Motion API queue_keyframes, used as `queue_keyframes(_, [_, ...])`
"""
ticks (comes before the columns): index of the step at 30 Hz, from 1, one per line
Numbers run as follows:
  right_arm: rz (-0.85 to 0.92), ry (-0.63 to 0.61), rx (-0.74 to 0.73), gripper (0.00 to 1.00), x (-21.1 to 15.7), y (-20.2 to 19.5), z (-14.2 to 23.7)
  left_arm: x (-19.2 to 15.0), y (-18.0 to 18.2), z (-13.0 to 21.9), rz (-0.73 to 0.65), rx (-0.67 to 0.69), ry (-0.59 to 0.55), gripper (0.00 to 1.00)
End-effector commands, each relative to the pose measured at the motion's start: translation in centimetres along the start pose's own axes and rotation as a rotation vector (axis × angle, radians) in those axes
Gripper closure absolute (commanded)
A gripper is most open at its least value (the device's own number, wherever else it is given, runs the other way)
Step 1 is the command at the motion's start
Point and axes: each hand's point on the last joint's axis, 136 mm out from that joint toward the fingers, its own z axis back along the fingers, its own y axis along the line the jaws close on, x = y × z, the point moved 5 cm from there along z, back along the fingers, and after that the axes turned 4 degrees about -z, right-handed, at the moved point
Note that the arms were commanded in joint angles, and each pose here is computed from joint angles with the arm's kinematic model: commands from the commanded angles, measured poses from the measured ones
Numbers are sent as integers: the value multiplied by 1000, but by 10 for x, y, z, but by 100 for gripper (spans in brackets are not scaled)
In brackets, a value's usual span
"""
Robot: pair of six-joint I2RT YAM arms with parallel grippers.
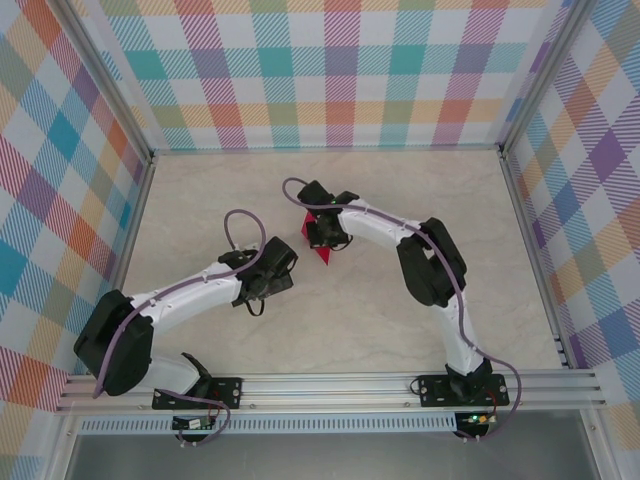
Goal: Fold a paper plane with a square sheet of paper (pick it up from the middle)
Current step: Move the paper plane to the center of the table.
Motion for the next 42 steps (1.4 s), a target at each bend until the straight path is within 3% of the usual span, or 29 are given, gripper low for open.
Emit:
queue_keyframes(1, [-16, 10, -35, 88, 11, -5, -4, 3, 11, 5, 13, 39, -15, 0])
queue_keyframes(22, [-46, 85, -93, 84, 0, -12, -41, 2, 14, 6, 22, 38, -16, 0])
queue_keyframes(26, [-49, 2, -50, 78, 22, -2, 2, 8, 15, 11, 20, 46, -34, 0])
queue_keyframes(29, [-56, -87, -6, 68, 43, 5, 49, 19, 14, 19, 16, 52, -66, 0])
queue_keyframes(35, [-84, -248, 63, 53, 57, 2, 134, 56, 26, 41, 15, 96, -171, 0])
queue_keyframes(42, [-113, -552, -68, 16, 45, -62, 213, 109, 62, 64, -6, 214, -322, 0])
